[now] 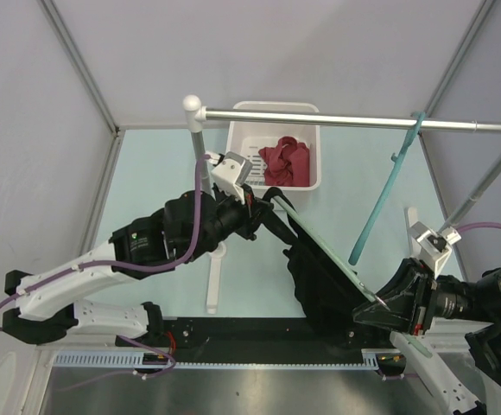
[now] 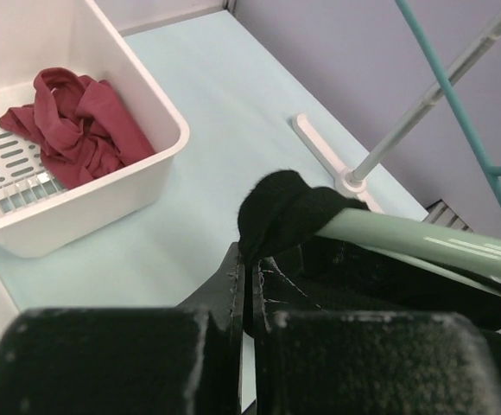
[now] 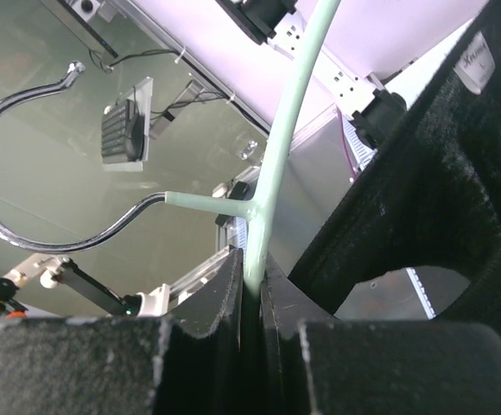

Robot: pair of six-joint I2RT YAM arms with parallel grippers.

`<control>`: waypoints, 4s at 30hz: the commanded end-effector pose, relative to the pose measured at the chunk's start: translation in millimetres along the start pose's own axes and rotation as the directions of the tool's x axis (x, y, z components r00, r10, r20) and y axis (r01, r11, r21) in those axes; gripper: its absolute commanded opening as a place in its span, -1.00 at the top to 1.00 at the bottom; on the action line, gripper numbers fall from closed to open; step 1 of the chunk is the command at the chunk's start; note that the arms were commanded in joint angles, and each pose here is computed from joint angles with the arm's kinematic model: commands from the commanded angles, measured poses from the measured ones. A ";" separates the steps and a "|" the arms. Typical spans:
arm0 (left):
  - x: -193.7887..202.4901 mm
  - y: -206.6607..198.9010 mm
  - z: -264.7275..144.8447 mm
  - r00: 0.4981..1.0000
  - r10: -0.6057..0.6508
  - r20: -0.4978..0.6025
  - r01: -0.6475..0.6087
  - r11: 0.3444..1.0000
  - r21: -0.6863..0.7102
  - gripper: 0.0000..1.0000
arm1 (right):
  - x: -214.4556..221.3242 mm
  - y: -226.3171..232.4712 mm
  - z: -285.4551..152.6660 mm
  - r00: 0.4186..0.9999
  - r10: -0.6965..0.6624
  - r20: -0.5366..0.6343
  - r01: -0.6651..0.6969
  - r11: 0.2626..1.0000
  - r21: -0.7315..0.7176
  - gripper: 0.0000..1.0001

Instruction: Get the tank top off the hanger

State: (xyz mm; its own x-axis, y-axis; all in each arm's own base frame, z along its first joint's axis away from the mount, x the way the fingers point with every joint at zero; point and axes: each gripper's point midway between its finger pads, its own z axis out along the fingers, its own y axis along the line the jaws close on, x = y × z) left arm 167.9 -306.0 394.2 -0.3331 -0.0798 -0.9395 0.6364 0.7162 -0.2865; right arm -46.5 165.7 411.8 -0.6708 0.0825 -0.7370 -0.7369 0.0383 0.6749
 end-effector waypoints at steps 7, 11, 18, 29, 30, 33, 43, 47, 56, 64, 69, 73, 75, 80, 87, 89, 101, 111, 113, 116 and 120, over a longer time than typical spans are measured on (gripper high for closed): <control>15.5 37.8 1.1 1.000 -0.005 -0.008 0.004 0.990 -0.143 1.00 | -22.0 26.6 2.8 0.990 -0.143 0.016 0.144 0.984 -0.102 1.00; -5.4 51.6 -14.6 0.998 -0.018 0.067 0.030 0.982 -0.189 1.00 | -9.7 22.5 0.1 0.990 -0.138 -0.032 0.134 0.986 -0.096 1.00; -18.7 68.8 -13.4 0.995 -0.001 0.097 0.026 0.967 -0.254 1.00 | 10.6 37.3 -12.7 0.987 -0.146 -0.069 0.136 0.982 -0.133 1.00; 4.5 72.4 0.4 1.000 0.015 0.015 -0.010 0.964 -0.264 1.00 | 11.6 52.4 -19.3 0.980 -0.176 -0.092 0.156 0.969 -0.191 1.00; 6.2 74.3 0.9 1.000 0.017 0.010 -0.014 0.963 -0.269 1.00 | 11.2 51.6 -19.6 0.980 -0.180 -0.086 0.162 0.970 -0.182 1.00; 5.2 75.5 -0.1 1.000 0.016 0.012 -0.012 0.963 -0.270 1.00 | 13.6 52.4 -21.1 0.979 -0.176 -0.102 0.154 0.968 -0.198 1.00; -11.1 94.9 -15.6 0.998 -0.004 0.070 0.027 0.942 -0.336 1.00 | 27.0 51.0 -30.1 0.975 -0.164 -0.147 0.130 0.968 -0.214 1.00; -14.7 98.4 -18.9 0.997 -0.019 0.079 0.046 0.935 -0.352 1.00 | 32.6 48.2 -32.1 0.972 -0.168 -0.166 0.128 0.965 -0.228 1.00; -36.3 99.7 -40.3 0.978 -0.077 0.192 0.134 0.944 -0.301 1.00 | 43.7 39.6 -38.9 0.969 -0.150 -0.198 0.112 0.975 -0.193 1.00; -39.5 66.2 -37.5 0.982 -0.081 0.172 0.101 0.988 -0.114 1.00 | 19.3 42.0 -33.0 0.985 -0.159 -0.072 0.146 0.976 -0.161 1.00; -4.2 68.3 -18.5 0.995 -0.059 0.084 0.070 0.990 -0.126 0.99 | -18.8 40.4 -12.7 0.983 -0.182 0.015 0.182 0.973 -0.140 1.00; 8.6 59.7 -7.8 0.999 -0.044 0.032 0.047 0.995 -0.089 0.94 | -40.7 28.9 0.9 0.990 -0.134 0.034 0.136 0.988 -0.078 1.00; 9.9 58.4 -5.8 0.999 -0.044 0.026 0.046 0.995 -0.084 0.92 | -50.6 24.7 6.1 0.993 -0.098 0.060 0.102 0.993 -0.061 1.00; 4.5 52.4 -2.1 0.999 -0.022 0.037 0.024 0.998 -0.057 0.70 | -73.8 9.6 14.2 0.988 -0.025 0.154 0.024 1.000 0.009 1.00; -17.2 23.0 -21.9 0.999 -0.008 0.037 0.004 0.995 0.102 -0.50 | -100.2 -38.3 21.4 0.960 0.059 0.272 -0.117 0.972 0.202 1.00; -23.2 3.0 -37.8 0.998 -0.029 0.052 0.016 0.973 0.229 -0.60 | -104.5 -50.2 23.1 0.955 0.072 0.287 -0.146 0.959 0.244 1.00; -13.3 -109.1 -81.5 0.986 -0.165 0.030 0.102 0.732 0.673 -0.80 | -156.0 -92.1 33.2 0.837 0.165 0.522 -0.343 0.901 0.265 1.00; -1.3 -154.8 -29.6 0.996 -0.026 0.082 -0.020 0.853 0.521 -0.82 | -178.7 -111.6 -7.3 0.643 0.129 0.755 -0.500 0.817 0.287 1.00; 12.8 -168.6 -20.8 0.997 0.025 0.074 -0.060 0.849 0.526 -0.83 | -181.3 -112.2 -7.6 0.632 0.128 0.764 -0.501 0.820 0.277 1.00; 18.4 -173.8 -11.3 0.994 0.073 0.082 -0.105 0.854 0.510 -0.82 | -184.5 -115.5 -1.9 0.636 0.140 0.759 -0.505 0.819 0.273 1.00; 15.1 -163.3 -15.2 0.989 0.095 0.109 -0.137 0.862 0.488 -0.71 | -180.5 -104.0 19.6 0.727 0.170 0.666 -0.440 0.859 0.261 1.00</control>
State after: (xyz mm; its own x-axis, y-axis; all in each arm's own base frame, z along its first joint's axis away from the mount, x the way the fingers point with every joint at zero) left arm 36.7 -431.5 396.9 -0.2730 -0.0165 -0.9619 0.9293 0.2539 -0.2681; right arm 154.7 153.7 446.9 -0.5401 0.7546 -0.3727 -0.2114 0.3069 0.9280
